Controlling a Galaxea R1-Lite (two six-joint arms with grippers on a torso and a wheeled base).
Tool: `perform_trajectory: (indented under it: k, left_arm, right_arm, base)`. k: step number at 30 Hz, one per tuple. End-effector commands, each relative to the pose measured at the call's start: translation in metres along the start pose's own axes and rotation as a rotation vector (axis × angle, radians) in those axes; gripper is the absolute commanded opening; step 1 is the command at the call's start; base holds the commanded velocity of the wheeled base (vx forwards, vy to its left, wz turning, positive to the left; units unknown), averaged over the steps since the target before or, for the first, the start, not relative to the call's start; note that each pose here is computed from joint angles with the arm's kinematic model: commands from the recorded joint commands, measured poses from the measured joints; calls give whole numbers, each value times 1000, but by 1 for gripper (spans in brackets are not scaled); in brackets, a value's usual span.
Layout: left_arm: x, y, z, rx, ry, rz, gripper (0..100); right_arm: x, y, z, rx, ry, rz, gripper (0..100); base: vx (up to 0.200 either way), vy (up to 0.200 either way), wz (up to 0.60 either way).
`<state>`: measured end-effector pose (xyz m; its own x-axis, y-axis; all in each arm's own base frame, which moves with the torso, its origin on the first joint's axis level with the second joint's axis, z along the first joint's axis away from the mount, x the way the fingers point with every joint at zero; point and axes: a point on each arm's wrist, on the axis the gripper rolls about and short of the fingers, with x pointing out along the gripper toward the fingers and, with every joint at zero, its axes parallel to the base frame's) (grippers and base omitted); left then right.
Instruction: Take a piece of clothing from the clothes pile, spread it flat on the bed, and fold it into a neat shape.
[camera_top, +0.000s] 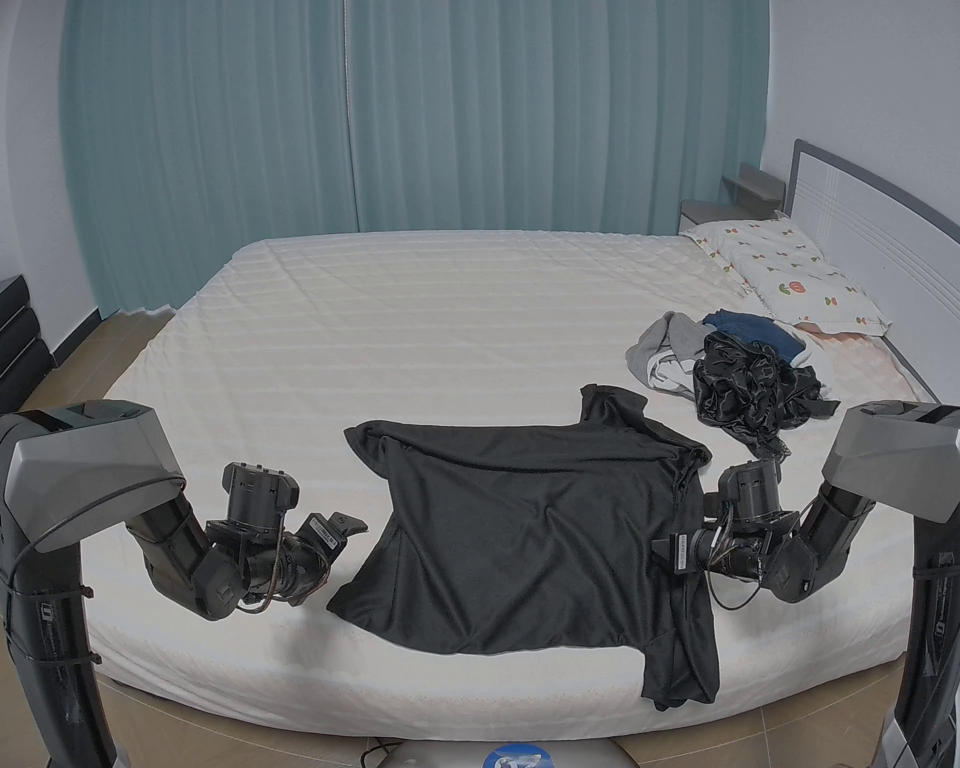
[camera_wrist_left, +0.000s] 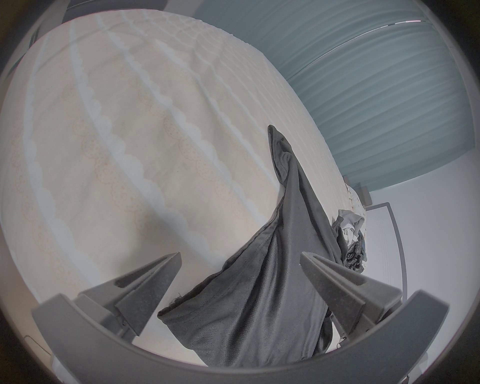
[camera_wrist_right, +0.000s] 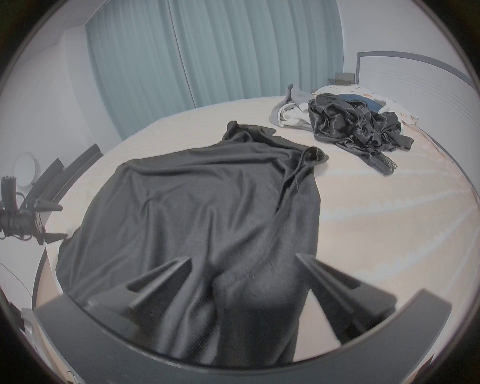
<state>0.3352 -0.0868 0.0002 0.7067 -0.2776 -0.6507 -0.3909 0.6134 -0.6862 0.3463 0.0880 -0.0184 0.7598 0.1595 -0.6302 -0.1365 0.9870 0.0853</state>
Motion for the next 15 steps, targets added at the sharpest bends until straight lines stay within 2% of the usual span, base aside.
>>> perform_trajectory:
  k: [1, 6, 10, 15]
  left_arm:
    - [0, 0, 0, -2, 0, 1, 100]
    - [0, 0, 0, -1, 0, 1, 100]
    - [1, 1, -1, 0, 1, 5, 100]
    - [0, 1, -1, 3, 3, 6, 100]
  right_arm:
    - [-6, -4, -4, -3, 13, -9, 0]
    - [-18, -16, 5, 20, -18, -28, 0]
    - [-34, -37, 11, 64, -43, -70, 0]
    - [-53, -72, 1, 136, -16, -88, 0]
  base:
    - [0, 0, 0]
    - [0, 0, 0]
    - [0, 0, 0]
    - [0, 0, 0]
